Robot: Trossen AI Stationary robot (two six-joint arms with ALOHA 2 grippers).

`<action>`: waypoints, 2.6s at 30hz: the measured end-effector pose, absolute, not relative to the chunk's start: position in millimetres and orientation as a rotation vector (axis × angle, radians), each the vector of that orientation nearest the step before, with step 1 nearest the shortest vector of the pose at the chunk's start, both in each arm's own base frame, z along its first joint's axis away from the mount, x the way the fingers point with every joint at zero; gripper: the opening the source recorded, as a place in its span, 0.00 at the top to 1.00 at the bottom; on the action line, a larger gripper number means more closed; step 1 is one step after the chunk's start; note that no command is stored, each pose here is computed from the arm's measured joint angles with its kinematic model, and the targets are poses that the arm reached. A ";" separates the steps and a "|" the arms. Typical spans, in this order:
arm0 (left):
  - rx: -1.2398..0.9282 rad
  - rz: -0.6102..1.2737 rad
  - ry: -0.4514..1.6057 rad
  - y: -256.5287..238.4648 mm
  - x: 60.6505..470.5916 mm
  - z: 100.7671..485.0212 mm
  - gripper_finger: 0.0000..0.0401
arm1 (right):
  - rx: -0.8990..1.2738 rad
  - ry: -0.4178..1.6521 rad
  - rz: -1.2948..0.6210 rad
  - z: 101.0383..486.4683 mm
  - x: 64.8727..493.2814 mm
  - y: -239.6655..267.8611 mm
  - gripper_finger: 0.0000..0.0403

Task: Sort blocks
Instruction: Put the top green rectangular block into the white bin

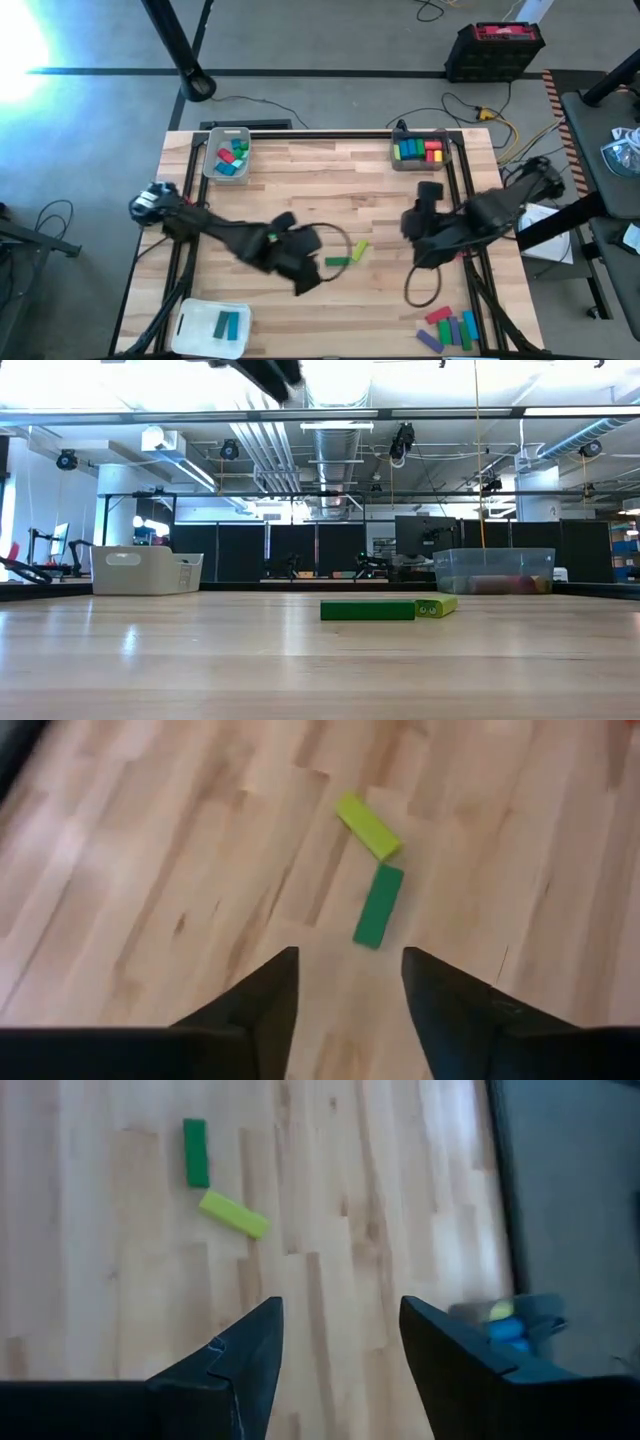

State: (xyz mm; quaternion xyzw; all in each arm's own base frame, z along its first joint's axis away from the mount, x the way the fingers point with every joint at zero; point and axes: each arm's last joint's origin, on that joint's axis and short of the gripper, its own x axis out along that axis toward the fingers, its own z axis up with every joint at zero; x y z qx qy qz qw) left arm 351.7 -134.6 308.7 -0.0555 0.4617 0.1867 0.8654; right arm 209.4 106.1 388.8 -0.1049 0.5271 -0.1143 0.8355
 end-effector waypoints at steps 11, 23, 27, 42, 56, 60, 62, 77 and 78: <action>-0.007 0.205 1.088 -100.1 437.4 258.8 0.33 | 0.008 0.988 -0.102 367.7 158.8 100.8 0.52; -0.019 0.053 1.235 -87.0 471.7 192.6 0.27 | 0.008 1.001 -0.049 334.6 150.4 128.4 0.54; 0.000 0.047 1.295 -87.4 465.2 179.0 0.27 | 0.011 1.017 -0.056 327.6 147.8 136.9 0.53; -0.091 0.040 1.420 -83.8 443.6 133.5 0.66 | -0.022 0.933 -0.162 322.4 150.8 136.8 0.56; -0.132 0.091 1.438 -109.1 430.4 222.1 0.80 | -0.170 0.735 -0.206 362.7 162.2 124.3 0.65; -0.170 0.138 1.432 -135.7 407.7 255.7 0.80 | -0.128 0.662 -0.262 367.7 174.2 118.6 0.62; -0.237 0.185 1.411 -147.4 392.4 274.8 0.80 | -0.109 0.603 -0.314 369.1 179.7 116.5 0.58; -0.893 0.706 1.346 -217.1 236.9 313.3 0.80 | -0.018 0.531 -0.475 362.1 213.9 106.0 0.58; -0.938 0.732 1.362 -222.5 226.3 311.6 0.80 | -0.019 0.534 -0.474 360.0 217.0 107.8 0.58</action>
